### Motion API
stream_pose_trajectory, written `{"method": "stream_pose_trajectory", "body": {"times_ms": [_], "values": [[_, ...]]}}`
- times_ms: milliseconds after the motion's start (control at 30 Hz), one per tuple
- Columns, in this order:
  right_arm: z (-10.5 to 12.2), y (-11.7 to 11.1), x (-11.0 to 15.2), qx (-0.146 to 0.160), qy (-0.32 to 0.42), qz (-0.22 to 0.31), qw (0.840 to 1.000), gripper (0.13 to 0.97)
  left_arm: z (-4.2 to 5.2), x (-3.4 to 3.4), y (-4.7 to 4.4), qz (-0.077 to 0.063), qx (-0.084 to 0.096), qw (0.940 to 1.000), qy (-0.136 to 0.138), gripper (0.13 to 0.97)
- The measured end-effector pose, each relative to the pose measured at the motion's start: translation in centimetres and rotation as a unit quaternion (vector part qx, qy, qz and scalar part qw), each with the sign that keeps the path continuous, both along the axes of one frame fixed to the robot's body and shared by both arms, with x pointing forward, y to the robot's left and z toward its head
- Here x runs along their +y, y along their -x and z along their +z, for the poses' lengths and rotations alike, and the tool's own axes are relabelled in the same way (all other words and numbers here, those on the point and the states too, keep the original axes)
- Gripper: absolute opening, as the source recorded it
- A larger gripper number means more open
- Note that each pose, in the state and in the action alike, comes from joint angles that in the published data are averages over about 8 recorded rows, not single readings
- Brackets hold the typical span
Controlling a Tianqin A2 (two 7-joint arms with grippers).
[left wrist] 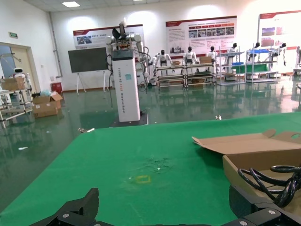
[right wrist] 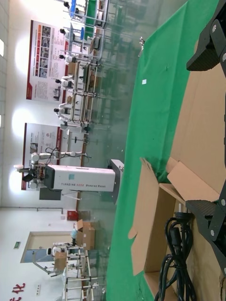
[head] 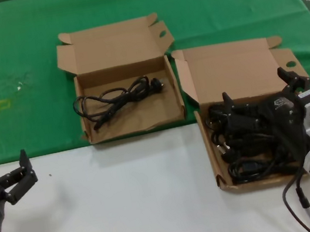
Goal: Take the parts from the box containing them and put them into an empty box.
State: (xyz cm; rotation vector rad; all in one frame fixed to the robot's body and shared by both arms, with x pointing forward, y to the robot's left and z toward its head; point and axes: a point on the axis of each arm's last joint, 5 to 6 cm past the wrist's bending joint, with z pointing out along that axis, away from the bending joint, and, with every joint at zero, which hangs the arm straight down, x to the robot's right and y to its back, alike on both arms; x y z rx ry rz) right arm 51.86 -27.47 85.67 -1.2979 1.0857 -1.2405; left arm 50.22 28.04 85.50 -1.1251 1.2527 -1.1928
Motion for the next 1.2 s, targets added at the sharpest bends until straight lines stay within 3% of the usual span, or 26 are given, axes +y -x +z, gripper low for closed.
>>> {"method": "stream_pose_trajectory", "body": {"times_ms": [1200], "values": [[0.00,0.00,0.00,0.000,0.000,0.000,1.000,0.966,0.00,0.00,0.00,0.000,0.000,1.0000,0.000,0.966]]}}
